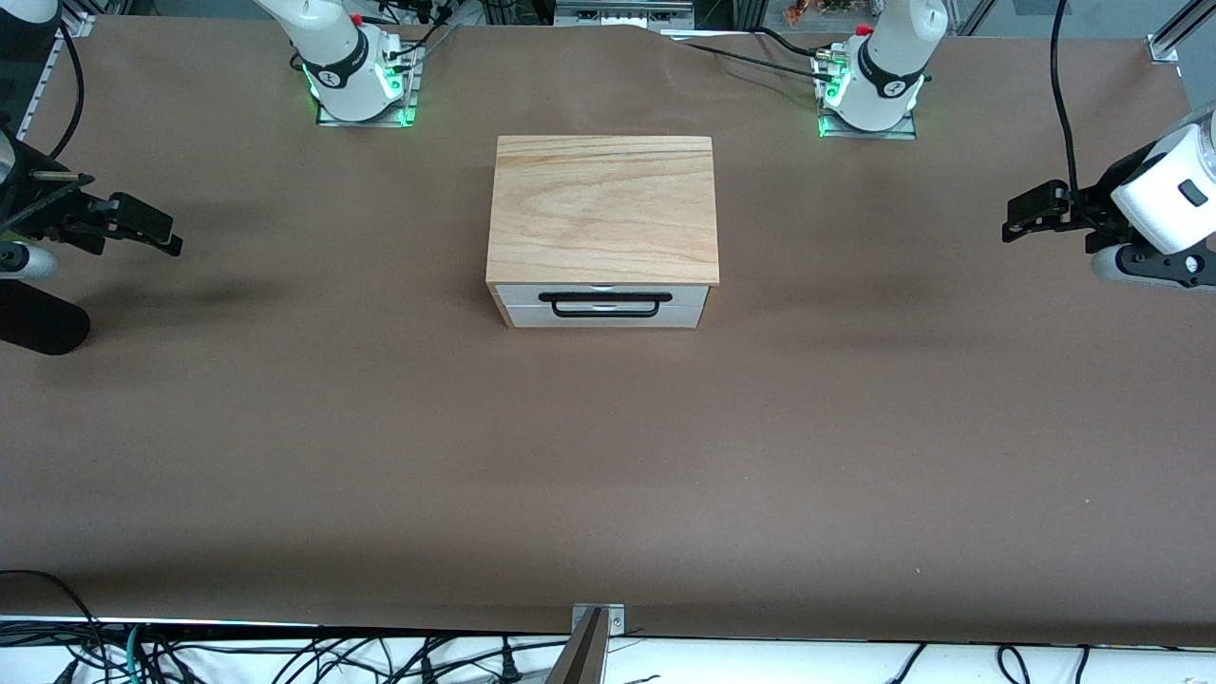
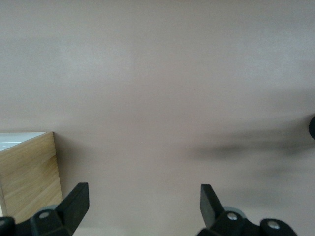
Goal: Pull top drawer with both arms simultaneously
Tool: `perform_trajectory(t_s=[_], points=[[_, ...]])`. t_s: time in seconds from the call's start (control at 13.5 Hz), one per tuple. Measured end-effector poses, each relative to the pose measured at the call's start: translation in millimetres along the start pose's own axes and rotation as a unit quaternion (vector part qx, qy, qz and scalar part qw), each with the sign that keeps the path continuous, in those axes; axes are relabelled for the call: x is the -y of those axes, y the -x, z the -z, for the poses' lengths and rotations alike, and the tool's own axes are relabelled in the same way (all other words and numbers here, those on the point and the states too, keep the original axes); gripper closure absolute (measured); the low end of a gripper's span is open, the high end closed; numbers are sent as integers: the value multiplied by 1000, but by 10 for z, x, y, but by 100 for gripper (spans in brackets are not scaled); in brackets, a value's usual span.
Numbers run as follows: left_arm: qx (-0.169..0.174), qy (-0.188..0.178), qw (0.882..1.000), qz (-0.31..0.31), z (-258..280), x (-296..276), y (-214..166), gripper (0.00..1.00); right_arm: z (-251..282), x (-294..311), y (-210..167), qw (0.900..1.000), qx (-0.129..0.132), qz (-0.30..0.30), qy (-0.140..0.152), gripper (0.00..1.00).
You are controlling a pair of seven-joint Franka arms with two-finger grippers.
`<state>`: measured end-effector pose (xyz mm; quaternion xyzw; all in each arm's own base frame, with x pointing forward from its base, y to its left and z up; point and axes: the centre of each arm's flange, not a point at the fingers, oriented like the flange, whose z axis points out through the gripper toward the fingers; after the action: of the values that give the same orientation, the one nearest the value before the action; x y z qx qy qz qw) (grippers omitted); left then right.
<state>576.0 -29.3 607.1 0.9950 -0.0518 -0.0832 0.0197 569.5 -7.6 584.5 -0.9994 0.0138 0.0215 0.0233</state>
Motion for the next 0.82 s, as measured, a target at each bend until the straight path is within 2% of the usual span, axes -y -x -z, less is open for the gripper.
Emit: perform_trajectory(t_s=[0.82], points=[[0,1,1000,5,2,60,4,0,0,0,0,1000,0,0,0,0]])
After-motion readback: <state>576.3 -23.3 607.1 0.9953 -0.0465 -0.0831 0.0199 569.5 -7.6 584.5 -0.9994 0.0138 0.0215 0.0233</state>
